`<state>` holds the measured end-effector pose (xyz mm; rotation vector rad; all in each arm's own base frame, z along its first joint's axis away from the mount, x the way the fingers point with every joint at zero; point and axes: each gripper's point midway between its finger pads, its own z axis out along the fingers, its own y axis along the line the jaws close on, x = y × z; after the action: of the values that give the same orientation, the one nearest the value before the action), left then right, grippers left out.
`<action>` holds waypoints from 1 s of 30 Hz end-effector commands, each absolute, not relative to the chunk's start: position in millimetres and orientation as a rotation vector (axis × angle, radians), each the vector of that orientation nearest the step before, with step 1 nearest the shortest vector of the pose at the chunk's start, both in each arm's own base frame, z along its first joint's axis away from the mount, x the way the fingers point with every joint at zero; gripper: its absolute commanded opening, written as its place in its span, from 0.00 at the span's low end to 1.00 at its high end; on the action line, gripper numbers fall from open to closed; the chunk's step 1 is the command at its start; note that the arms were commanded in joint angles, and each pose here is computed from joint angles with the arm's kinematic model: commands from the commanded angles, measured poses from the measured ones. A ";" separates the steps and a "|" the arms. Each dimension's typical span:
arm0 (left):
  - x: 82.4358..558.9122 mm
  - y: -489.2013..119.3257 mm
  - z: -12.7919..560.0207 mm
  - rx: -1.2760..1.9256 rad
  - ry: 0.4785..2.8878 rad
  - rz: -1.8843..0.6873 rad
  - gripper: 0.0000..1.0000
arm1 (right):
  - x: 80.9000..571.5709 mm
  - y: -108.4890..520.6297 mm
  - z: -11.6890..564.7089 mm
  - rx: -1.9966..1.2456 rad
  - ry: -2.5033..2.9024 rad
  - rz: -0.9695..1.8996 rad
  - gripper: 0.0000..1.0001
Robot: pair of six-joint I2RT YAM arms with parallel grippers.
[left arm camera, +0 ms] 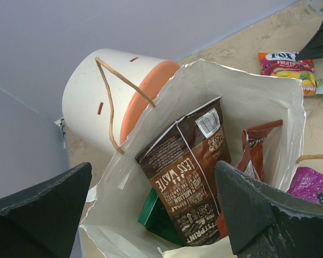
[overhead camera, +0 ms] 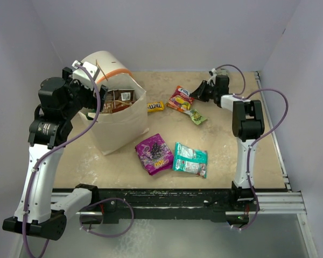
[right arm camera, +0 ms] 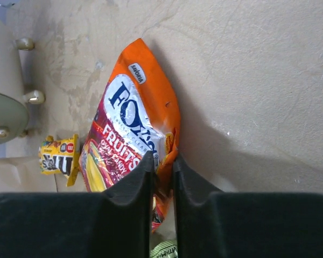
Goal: Place the snacks into the paper bag
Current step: Pick up the snack from the center of the board, then place the snack in the paper bag.
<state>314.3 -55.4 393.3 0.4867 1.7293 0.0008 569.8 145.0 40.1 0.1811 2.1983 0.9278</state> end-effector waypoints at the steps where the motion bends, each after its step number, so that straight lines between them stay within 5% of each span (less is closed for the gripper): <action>1: 309.7 -50.2 420.3 0.472 1.652 0.030 0.99 | 576.3 133.7 96.5 0.134 2.072 0.970 0.14; 6: 307.2 -44.2 426.8 0.444 1.636 0.059 0.99 | 568.5 121.4 148.3 0.077 1.975 0.983 0.00; 20: 291.8 -46.5 473.0 0.472 1.526 0.068 0.99 | 509.7 119.9 276.5 -0.240 1.755 0.959 0.00; 30: 296.3 -102.9 472.1 0.720 1.503 -0.205 1.00 | 451.0 118.8 322.3 -0.453 1.674 0.803 0.00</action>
<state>296.1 -74.2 469.3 0.5980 1.5437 -0.0596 479.6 113.8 283.4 -0.2813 1.7871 0.8766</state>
